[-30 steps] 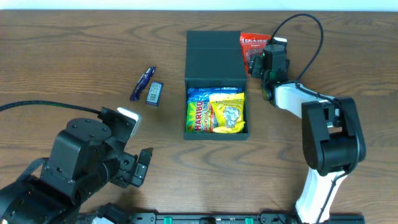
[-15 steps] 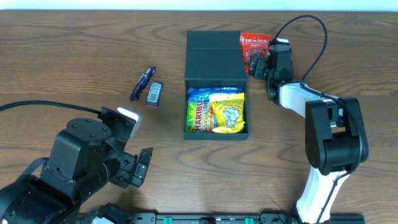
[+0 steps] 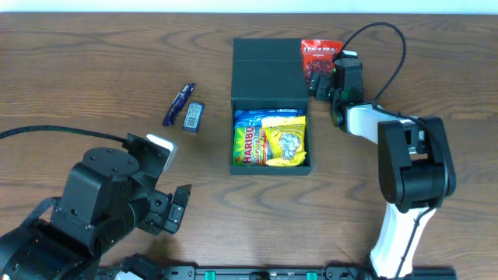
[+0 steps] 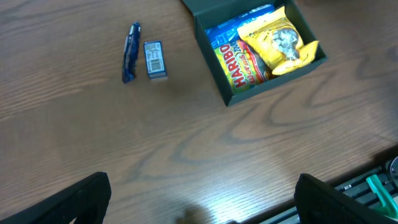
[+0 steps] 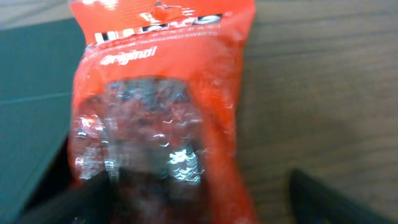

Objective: Pack container
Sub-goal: 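Reach right gripper to the red HACKS bag and grasp it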

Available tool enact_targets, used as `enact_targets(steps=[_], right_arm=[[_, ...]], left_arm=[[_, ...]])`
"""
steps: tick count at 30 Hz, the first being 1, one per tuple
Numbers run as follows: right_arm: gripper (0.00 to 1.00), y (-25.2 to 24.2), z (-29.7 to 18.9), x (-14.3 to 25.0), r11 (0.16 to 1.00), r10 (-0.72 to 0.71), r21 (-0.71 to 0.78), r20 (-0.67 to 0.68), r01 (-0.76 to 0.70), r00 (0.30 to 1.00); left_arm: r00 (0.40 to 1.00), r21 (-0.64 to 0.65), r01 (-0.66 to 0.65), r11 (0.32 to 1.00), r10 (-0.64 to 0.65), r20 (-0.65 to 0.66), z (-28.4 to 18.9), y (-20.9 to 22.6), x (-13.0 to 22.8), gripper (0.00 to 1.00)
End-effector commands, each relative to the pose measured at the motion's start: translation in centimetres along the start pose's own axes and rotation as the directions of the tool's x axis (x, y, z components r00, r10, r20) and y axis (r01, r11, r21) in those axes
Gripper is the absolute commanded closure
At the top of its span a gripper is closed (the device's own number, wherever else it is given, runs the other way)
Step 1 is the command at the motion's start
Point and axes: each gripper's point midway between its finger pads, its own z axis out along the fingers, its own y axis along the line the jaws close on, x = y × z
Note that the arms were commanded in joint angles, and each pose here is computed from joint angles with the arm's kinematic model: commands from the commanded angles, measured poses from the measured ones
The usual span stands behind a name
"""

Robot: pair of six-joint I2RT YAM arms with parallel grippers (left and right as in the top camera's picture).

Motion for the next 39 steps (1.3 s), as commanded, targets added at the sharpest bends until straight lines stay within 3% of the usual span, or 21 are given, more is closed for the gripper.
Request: enact_targets(steps=[1, 3, 4, 8, 18, 30, 35, 39], right_arm=[[0.31, -0.9, 0.8, 1.7, 1.0, 0.0, 0.024, -0.042, 0.001, 0.999], [0.46, -1.0, 0.8, 1.7, 1.0, 0.001, 0.026, -0.043, 0.0, 0.999], [0.6, -1.0, 0.8, 1.8, 1.0, 0.001, 0.027, -0.047, 0.001, 0.999], [0.98, -1.2, 0.8, 2.3, 1.0, -0.001, 0.031, -0.067, 0.003, 0.998], [0.99, -1.5, -1.3, 3.1, 0.998, -0.006, 0.054, -0.162, 0.015, 0.987], [0.98, -0.8, -12.0, -2.2, 0.999, -0.009, 0.047, -0.176, 0.018, 0.984], [0.99, 1.9, -16.6, -4.6, 0.994, -0.007, -0.109, -0.138, -0.008, 0.99], [0.99, 6.8, -20.6, -5.5, 0.932, -0.093, -0.36, -0.097, 0.052, 0.991]], left_arm=[[1.0, -0.002, 0.01, 1.0, -0.01, 0.008, -0.3, 0.1, -0.2, 0.05], [1.0, -0.002, 0.01, 1.0, -0.01, 0.008, -0.3, 0.1, -0.2, 0.05], [1.0, -0.002, 0.01, 1.0, -0.01, 0.008, -0.3, 0.1, -0.2, 0.05], [1.0, -0.002, 0.01, 1.0, -0.01, 0.008, -0.3, 0.1, -0.2, 0.05], [1.0, -0.002, 0.01, 1.0, -0.01, 0.008, -0.3, 0.1, -0.2, 0.05], [1.0, -0.002, 0.01, 1.0, -0.01, 0.008, -0.3, 0.1, -0.2, 0.05], [1.0, -0.002, 0.01, 1.0, -0.01, 0.008, -0.3, 0.1, -0.2, 0.05], [1.0, -0.002, 0.01, 1.0, -0.01, 0.008, -0.3, 0.1, -0.2, 0.05]])
